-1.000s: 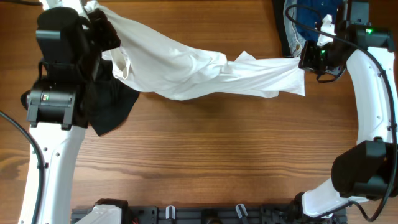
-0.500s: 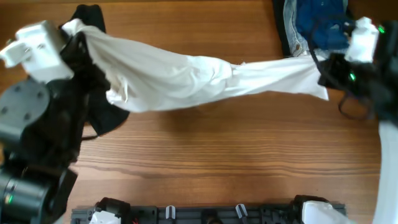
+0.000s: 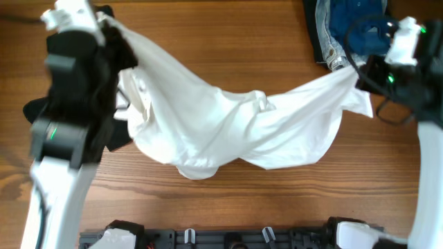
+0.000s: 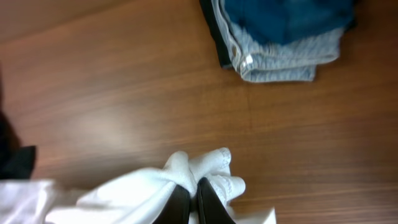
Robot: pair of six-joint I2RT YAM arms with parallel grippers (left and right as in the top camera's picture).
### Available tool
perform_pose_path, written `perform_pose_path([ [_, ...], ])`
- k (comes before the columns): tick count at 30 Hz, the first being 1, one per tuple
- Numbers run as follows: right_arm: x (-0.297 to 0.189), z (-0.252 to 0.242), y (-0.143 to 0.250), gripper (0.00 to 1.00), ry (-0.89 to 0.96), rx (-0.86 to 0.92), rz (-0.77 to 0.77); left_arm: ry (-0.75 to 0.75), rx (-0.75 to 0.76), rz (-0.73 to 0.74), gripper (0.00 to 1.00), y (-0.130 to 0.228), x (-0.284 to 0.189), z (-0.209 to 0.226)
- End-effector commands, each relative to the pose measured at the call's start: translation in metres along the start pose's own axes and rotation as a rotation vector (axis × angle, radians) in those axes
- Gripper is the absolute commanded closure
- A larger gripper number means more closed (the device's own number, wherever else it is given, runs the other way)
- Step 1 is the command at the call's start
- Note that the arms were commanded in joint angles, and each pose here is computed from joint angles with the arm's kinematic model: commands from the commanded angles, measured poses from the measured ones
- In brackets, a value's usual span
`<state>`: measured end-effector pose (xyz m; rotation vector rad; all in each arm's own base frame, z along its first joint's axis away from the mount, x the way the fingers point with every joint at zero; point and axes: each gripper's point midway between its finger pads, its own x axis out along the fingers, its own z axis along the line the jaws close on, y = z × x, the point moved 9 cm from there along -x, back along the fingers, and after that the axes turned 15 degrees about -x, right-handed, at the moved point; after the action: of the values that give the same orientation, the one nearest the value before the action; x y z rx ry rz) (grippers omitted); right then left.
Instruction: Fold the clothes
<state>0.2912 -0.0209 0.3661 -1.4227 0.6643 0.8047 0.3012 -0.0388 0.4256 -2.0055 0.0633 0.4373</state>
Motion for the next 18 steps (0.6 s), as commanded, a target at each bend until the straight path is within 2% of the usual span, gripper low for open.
perform_pose_path([
  [1, 0.061, -0.011, -0.013, 0.96, -0.015, 0.023, 0.095, -0.048, 0.038, 0.08, 0.96, 0.027, 0.074, -0.003],
  [5, 0.124, -0.017, -0.024, 0.96, -0.076, 0.026, 0.129, -0.044, 0.033, 0.073, 0.94, 0.057, 0.145, -0.01],
  [6, 0.144, -0.02, -0.026, 0.95, -0.083, 0.028, 0.138, -0.037, 0.029, 0.06, 0.78, 0.065, 0.162, -0.011],
  [7, 0.156, -0.022, -0.026, 0.96, -0.088, 0.03, 0.146, -0.031, 0.033, 0.05, 0.59, 0.073, 0.179, -0.012],
  [10, 0.187, -0.022, -0.022, 0.96, -0.141, 0.028, 0.177, -0.026, 0.126, 0.064, 0.18, 0.097, 0.205, -0.013],
  [11, 0.192, -0.023, -0.02, 0.96, -0.143, 0.031, 0.191, -0.03, 0.158, 0.091, 0.01, 0.103, 0.204, -0.014],
  [18, 0.193, -0.023, -0.019, 0.96, -0.145, 0.016, 0.193, -0.072, 0.232, 0.298, 0.0, 0.111, 0.14, -0.02],
])
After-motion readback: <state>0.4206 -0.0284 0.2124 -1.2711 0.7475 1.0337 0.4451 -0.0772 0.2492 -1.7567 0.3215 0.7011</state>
